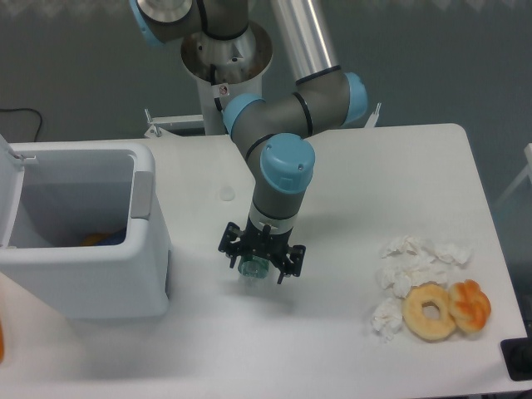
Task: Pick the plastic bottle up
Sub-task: 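Close the gripper fingers on the bottle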
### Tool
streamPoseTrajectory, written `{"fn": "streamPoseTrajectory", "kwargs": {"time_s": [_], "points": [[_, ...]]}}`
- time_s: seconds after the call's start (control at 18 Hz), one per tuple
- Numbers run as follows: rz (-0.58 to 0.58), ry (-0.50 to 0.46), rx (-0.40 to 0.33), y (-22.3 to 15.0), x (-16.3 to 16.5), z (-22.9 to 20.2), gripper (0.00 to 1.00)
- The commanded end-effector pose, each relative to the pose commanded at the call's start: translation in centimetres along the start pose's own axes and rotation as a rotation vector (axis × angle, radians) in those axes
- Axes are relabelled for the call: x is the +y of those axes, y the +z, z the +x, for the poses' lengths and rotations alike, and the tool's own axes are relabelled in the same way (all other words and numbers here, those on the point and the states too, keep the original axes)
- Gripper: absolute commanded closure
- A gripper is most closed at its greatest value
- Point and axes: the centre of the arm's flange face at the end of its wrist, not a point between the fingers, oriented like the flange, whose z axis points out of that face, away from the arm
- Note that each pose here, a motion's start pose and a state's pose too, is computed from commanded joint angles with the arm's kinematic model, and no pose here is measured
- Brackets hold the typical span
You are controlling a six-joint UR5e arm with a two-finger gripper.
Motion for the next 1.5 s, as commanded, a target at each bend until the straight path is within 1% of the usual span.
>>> {"fn": "streamPoseTrajectory", "kwargs": {"time_s": [0.28, 0.67, 0.89, 1.5], "points": [[-0.016, 0.000, 0.012, 1.2, 0.1, 0.1, 0.00], [-0.024, -0.004, 0.017, 1.6, 0.3, 0.1, 0.00], [-0.062, 0.004, -0.012, 2.2, 0.5, 0.3, 0.00], [-0.060, 0.002, -0.012, 2.4, 0.3, 0.2, 0.00]]}}
